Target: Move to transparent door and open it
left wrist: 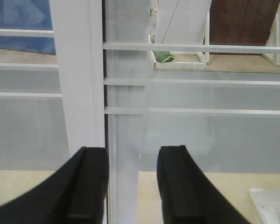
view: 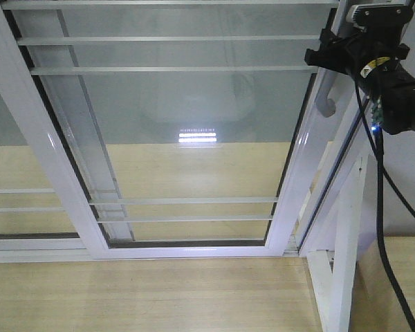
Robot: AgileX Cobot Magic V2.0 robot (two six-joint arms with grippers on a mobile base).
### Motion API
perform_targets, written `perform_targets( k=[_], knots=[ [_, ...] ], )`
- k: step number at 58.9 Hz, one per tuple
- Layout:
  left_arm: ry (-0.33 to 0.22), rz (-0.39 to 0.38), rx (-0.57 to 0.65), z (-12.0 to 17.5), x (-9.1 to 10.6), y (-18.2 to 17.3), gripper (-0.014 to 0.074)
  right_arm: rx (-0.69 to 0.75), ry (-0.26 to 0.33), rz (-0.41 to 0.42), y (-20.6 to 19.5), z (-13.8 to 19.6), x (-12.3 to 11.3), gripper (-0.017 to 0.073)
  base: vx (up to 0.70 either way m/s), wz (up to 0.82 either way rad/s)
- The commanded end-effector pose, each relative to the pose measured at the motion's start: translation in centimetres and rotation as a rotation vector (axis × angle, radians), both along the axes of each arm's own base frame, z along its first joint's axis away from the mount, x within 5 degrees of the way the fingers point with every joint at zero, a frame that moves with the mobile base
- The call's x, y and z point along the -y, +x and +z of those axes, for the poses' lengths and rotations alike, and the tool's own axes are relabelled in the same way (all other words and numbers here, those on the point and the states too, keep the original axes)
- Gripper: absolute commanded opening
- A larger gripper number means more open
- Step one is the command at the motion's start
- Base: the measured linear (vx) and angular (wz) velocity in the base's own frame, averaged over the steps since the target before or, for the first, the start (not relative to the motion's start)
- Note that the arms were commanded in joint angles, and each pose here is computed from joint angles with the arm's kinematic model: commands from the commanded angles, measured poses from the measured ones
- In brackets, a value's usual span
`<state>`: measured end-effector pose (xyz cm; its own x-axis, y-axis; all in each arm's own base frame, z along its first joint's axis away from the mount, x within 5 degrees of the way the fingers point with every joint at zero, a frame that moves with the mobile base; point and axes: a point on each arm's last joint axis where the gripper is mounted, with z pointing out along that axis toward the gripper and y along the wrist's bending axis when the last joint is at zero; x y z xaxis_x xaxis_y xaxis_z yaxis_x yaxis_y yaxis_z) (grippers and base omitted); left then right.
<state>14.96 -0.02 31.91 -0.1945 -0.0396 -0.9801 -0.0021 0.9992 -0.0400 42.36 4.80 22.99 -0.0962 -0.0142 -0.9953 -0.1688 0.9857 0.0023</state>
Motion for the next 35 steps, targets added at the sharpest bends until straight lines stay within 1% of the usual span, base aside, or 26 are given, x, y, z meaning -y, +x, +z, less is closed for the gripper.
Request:
perform_targets(
  k=[1,11,22,35],
  knots=[
    [-0.012,0.005,0.111,1.8,0.0,0.2,0.0398,0.126,-0.028,0.083,-0.6,3.4,-2.1,0.0344,0.00,0.00],
    [-0.012,0.004,0.108,1.8,0.0,0.1,0.0398,0.121,-0.027,0.130,-1.0,3.4,-4.1,0.0344,0.00,0.00],
    [-0.012,0.002,0.088,1.6,0.0,0.1,0.0398,0.130,-0.054,0.195,-1.6,3.4,-6.7,0.0344,0.00,0.00],
    [-0.012,0.002,0.082,1.5,0.0,0.1,0.0398,0.133,-0.047,0.247,-2.3,3.5,-8.8,0.0344,0.00,0.00]
  ],
)
